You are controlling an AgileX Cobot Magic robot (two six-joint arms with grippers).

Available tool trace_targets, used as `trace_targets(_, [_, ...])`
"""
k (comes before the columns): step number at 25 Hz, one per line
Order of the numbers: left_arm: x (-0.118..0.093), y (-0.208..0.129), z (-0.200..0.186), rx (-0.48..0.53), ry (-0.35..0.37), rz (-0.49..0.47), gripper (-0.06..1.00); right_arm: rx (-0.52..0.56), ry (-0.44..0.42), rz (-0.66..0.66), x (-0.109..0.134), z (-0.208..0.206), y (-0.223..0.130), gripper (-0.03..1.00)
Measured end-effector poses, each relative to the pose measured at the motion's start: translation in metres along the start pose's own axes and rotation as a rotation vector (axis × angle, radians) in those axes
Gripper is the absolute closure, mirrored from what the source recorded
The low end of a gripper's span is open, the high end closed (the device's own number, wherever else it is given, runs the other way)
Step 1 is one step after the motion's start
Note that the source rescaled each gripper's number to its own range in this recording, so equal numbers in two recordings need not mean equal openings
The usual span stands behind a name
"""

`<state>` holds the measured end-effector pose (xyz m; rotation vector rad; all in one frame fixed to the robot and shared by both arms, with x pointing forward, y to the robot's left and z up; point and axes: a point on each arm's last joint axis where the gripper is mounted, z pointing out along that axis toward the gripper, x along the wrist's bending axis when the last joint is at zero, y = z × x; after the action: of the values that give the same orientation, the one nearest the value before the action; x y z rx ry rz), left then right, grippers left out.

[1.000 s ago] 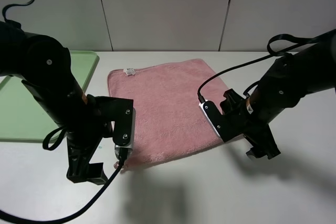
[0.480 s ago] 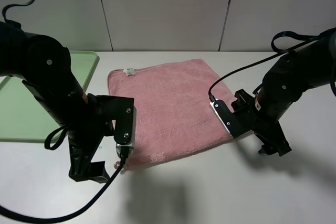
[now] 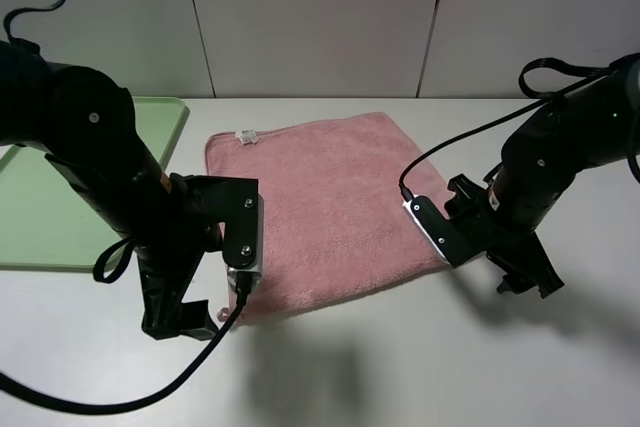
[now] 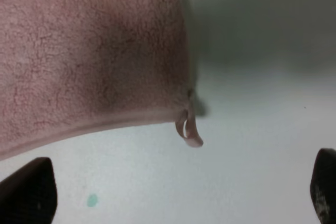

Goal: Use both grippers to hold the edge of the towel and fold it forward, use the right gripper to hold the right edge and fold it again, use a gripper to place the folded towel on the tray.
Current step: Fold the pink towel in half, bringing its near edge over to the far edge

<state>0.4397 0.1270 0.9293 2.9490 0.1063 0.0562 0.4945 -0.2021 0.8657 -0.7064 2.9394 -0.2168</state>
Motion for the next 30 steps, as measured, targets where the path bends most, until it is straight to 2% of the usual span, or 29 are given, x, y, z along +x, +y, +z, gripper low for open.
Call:
trace_targets(5, [-0.001, 0.001, 0.000, -0.014, -0.006, -0.020, -0.02, -0.007, 0.022, 0.012, 0.002, 0.002, 0.001, 0.35])
trace_targets(8, [-0.002, 0.006, 0.000, -0.053, -0.005, -0.031, -0.02, -0.013, 0.018, 0.021, 0.001, 0.002, 0.001, 0.41])
trace_targets(13, [-0.012, 0.022, 0.005, -0.088, 0.015, 0.085, 0.00, -0.020, 0.013, 0.032, 0.001, 0.002, 0.002, 0.42])
trace_targets(18, [-0.020, 0.030, 0.033, -0.042, -0.023, 0.134, 0.02, -0.027, 0.012, 0.048, 0.001, 0.002, 0.002, 0.42])
trace_targets(21, [-0.021, 0.029, 0.044, -0.016, -0.039, 0.118, 0.02, -0.034, 0.011, 0.059, 0.001, 0.002, 0.003, 0.43])
trace_targets(26, [-0.015, 0.032, 0.052, -0.039, 0.009, 0.082, 0.03, -0.047, 0.010, 0.082, 0.000, 0.002, 0.004, 0.44])
trace_targets(30, [-0.015, 0.030, 0.064, -0.018, -0.003, 0.053, 0.03, -0.054, 0.009, 0.096, 0.000, 0.002, 0.005, 0.44])
